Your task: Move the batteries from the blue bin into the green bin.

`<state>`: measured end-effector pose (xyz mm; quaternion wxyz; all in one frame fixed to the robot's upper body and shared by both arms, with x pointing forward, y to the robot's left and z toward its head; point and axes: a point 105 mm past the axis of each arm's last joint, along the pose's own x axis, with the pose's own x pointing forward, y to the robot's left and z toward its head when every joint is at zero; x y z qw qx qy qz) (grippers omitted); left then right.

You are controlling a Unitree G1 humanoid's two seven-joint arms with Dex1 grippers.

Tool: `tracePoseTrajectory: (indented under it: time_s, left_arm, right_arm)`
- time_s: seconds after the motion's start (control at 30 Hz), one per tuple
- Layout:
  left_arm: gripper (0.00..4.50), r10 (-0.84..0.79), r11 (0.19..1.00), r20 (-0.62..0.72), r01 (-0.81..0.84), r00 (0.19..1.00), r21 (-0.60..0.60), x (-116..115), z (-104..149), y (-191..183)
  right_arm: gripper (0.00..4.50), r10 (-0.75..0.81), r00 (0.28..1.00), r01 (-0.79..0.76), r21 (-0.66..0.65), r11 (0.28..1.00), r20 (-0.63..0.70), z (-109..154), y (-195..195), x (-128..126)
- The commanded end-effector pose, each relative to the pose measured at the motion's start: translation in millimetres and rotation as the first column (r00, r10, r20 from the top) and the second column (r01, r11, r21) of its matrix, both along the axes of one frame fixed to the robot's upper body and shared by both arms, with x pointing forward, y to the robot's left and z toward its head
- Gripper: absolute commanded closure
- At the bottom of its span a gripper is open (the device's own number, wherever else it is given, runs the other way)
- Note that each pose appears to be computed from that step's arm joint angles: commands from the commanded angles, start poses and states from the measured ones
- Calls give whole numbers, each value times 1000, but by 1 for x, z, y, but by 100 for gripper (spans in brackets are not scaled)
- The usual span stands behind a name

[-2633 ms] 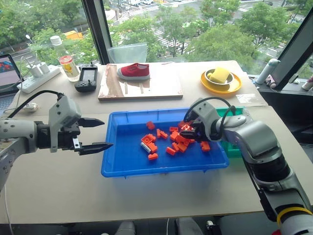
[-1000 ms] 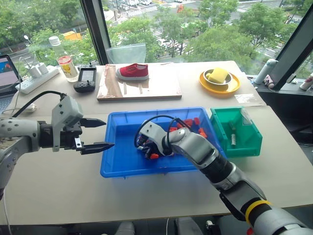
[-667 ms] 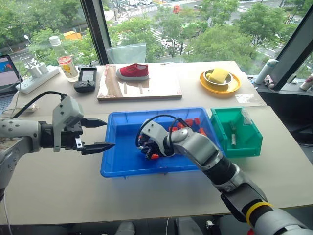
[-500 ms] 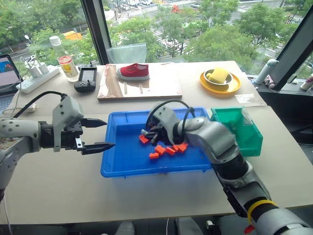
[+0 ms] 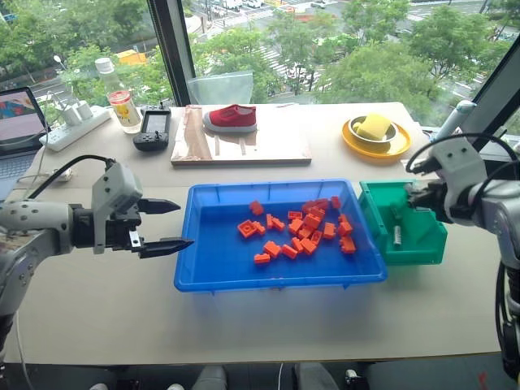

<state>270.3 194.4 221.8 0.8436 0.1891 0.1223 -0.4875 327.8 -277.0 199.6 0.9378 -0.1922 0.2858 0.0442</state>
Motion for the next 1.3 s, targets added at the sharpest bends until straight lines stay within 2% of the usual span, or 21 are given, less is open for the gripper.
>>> tracePoseTrajectory:
  time_s: [0.03, 0.07, 0.1, 0.13, 0.27, 0.33, 0.4, 0.5, 0.57, 0.6, 0.63, 0.7, 0.8, 0.87, 1.03, 1.13, 1.3]
  left_arm:
    - [0, -17, 1000, 53, 17, 998, 4, 0, 9, -3]
    - [0, -19, 1000, 53, 18, 998, 4, 0, 9, -3]
    - [0, -20, 1000, 54, 20, 998, 3, 0, 10, -4]
    - [0, -20, 1000, 54, 20, 998, 2, 1, 10, -4]
    - [0, -23, 1000, 56, 23, 998, 0, 1, 10, -4]
    - [0, -24, 1000, 58, 25, 998, -5, 1, 11, -5]
    - [0, -28, 1000, 61, 29, 998, -13, 0, 12, -6]
    - [0, -38, 998, 73, 41, 997, -37, -1, 16, -10]
    - [0, -42, 998, 80, 46, 996, -53, -1, 20, -11]
    - [0, -44, 997, 81, 50, 996, -65, -1, 22, -12]
    - [0, -46, 996, 81, 52, 996, -73, -1, 23, -13]
    - [0, -50, 995, 77, 56, 996, -78, -1, 21, -15]
    - [0, -56, 994, 72, 63, 996, -90, -2, 18, -18]
    - [0, -60, 992, 71, 67, 996, -107, -3, 17, -21]
    - [0, -38, 995, 69, 44, 997, -95, -2, 10, -19]
    - [0, -35, 994, 71, 42, 997, -101, -3, 11, -18]
    - [0, -33, 995, 62, 39, 998, -93, -2, 10, -16]
  right_arm:
    - [373, 32, 998, -32, -4, 999, 49, 3, 6, 0]
    - [321, 36, 998, -36, 4, 999, 49, 0, 8, 1]
    - [301, 36, 998, -36, 4, 999, 51, -1, 9, 1]
    - [256, 35, 998, -36, 3, 999, 53, -1, 8, 1]
    - [135, 27, 998, -26, -23, 999, 56, 0, 3, 0]
    - [57, 30, 996, -28, -22, 999, 87, 10, 3, 1]
    - [1, 51, 992, -49, -16, 999, 119, 22, 6, 1]
    - [1, 128, 971, -130, -4, 992, 204, 54, 17, -2]
    - [1, 235, 932, -246, 5, 969, 276, 79, 34, -8]
    - [1, 406, 839, -424, -34, 905, 362, 98, 62, -18]
    - [1, 516, 751, -535, -79, 841, 412, 110, 81, -28]
    - [1, 674, 620, -719, -54, 693, 403, 102, 112, -53]
    - [1, 744, 578, -786, -17, 618, 335, 74, 124, -65]
    - [1, 753, 564, -801, 5, 598, 339, 65, 127, -67]
    - [1, 711, 620, -757, 15, 653, 330, 31, 121, -57]
    - [1, 701, 605, -764, 30, 644, 378, 31, 126, -59]
    - [1, 671, 631, -735, 21, 678, 389, 29, 121, -54]
